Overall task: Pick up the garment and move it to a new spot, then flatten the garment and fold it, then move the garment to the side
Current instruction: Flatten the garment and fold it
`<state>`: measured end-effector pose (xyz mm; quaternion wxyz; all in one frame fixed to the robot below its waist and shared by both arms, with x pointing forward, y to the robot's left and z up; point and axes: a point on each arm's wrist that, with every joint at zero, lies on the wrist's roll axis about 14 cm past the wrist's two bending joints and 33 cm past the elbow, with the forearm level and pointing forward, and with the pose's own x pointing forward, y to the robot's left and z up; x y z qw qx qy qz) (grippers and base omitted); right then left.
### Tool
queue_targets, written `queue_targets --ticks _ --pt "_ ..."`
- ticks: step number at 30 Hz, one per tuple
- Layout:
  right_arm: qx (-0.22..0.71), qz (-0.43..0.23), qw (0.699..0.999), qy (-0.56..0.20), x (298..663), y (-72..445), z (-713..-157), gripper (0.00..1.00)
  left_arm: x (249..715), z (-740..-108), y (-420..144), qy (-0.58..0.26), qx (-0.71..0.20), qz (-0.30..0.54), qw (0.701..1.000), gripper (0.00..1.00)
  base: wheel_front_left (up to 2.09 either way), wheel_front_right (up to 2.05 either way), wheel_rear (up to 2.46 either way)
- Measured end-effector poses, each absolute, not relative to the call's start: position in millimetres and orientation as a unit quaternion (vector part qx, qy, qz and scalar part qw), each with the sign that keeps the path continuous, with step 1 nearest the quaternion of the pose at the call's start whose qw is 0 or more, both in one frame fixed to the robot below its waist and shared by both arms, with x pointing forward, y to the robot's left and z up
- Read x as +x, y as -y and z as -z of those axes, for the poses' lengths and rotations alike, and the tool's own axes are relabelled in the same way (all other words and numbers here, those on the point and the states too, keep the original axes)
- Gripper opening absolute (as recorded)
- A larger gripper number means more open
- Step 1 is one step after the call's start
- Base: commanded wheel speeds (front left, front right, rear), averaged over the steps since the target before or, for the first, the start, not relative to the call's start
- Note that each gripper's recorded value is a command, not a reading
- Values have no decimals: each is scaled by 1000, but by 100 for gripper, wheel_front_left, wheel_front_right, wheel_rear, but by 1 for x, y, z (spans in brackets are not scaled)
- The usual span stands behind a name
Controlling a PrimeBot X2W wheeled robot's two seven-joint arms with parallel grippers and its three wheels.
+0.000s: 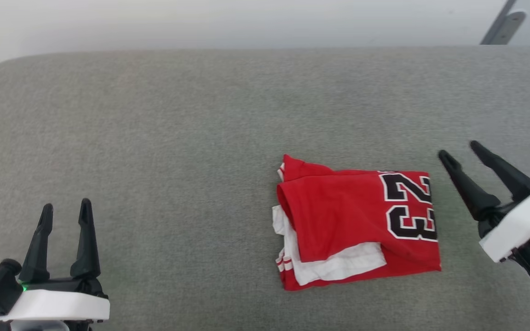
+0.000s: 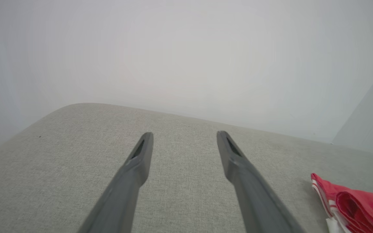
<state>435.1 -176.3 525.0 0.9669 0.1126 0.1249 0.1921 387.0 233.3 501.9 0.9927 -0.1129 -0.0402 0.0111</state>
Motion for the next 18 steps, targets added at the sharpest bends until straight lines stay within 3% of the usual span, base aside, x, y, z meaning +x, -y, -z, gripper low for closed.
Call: queue_targets --ticks 10,18 --pt "58 -110 992 -18 413 229 -526 100 386 -506 -222 44 -108 11 993 100 0 0 0" --pt "32 -83 996 -3 396 239 -509 100 375 -509 -222 44 -99 15 994 100 0 0 0"
